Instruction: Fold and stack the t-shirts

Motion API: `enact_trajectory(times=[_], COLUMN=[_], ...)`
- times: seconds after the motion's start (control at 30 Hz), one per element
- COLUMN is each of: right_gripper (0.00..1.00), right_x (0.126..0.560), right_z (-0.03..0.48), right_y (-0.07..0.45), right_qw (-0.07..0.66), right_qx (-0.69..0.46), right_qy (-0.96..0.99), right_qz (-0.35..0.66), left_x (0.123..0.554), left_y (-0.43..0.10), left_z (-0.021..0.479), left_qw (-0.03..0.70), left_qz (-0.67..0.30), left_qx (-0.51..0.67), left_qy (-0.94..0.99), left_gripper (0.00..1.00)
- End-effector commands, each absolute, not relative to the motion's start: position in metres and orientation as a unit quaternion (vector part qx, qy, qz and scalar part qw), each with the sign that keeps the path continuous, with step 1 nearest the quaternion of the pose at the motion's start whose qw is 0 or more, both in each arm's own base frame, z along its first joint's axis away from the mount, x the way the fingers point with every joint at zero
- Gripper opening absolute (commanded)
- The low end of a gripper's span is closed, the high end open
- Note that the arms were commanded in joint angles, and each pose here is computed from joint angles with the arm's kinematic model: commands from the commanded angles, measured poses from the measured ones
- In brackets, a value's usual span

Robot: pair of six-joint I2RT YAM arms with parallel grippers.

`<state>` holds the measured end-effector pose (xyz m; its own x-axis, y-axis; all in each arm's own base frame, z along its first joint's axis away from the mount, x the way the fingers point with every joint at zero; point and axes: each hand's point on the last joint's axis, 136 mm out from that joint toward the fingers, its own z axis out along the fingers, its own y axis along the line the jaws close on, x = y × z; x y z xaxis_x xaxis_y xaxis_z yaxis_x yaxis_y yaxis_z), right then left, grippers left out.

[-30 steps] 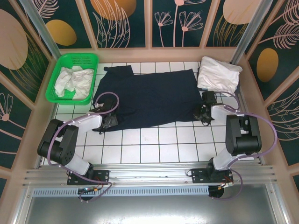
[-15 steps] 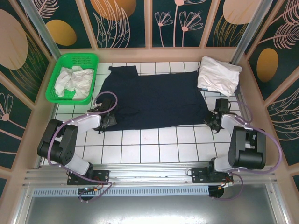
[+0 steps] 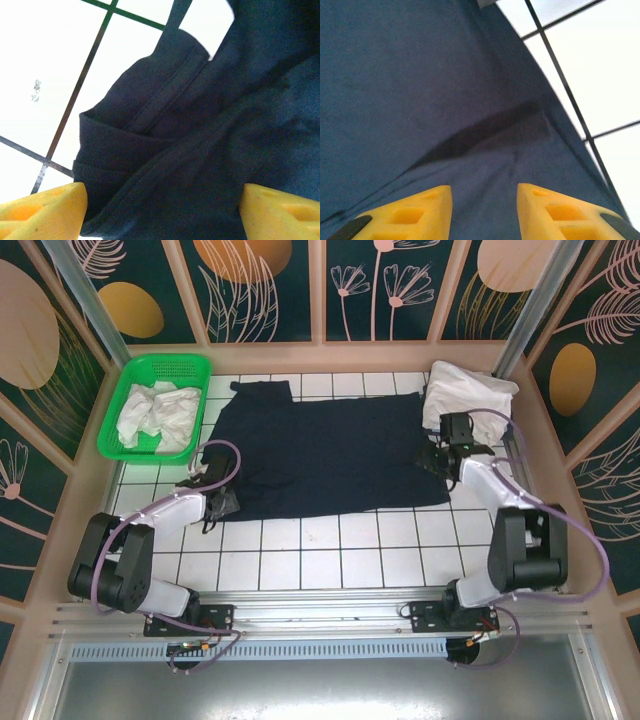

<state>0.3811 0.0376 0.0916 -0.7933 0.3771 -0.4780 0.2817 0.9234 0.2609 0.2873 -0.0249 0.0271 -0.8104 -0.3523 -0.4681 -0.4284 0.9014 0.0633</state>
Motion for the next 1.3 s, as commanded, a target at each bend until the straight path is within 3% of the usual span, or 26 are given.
enact_trajectory(times=[0.0, 0.17, 0.8, 0.9, 1.03, 1.27], right_gripper=[0.40, 0.40, 0.36, 0.27, 0.02, 0.00], right_x=[0.394, 0.403, 0.427, 0.428, 0.427, 0.386], right_z=[0.063, 0.029, 0.024, 0.026, 0.044, 0.081], right_y=[0.026, 0.008, 0.003, 0.001, -0.003, 0.005], right_qw=[0.248, 0.209, 0.218, 0.220, 0.232, 0.218], right_qx=[0.156, 0.168, 0.180, 0.183, 0.190, 0.191], right_qy=[0.955, 0.963, 0.959, 0.958, 0.954, 0.956], right_qz=[0.049, 0.009, 0.028, 0.022, 0.011, -0.046], left_x=[0.275, 0.273, 0.278, 0.279, 0.280, 0.282], left_y=[-0.014, -0.008, -0.008, -0.009, -0.009, -0.009], left_z=[0.019, 0.020, 0.022, 0.022, 0.023, 0.028], left_qw=[0.209, 0.211, 0.215, 0.216, 0.218, 0.226], left_qz=[0.101, 0.105, 0.103, 0.101, 0.099, 0.097], left_qx=[-0.216, -0.225, -0.223, -0.222, -0.221, -0.220], left_qy=[0.948, 0.945, 0.945, 0.945, 0.945, 0.944], left_gripper=[0.79, 0.78, 0.78, 0.78, 0.78, 0.78])
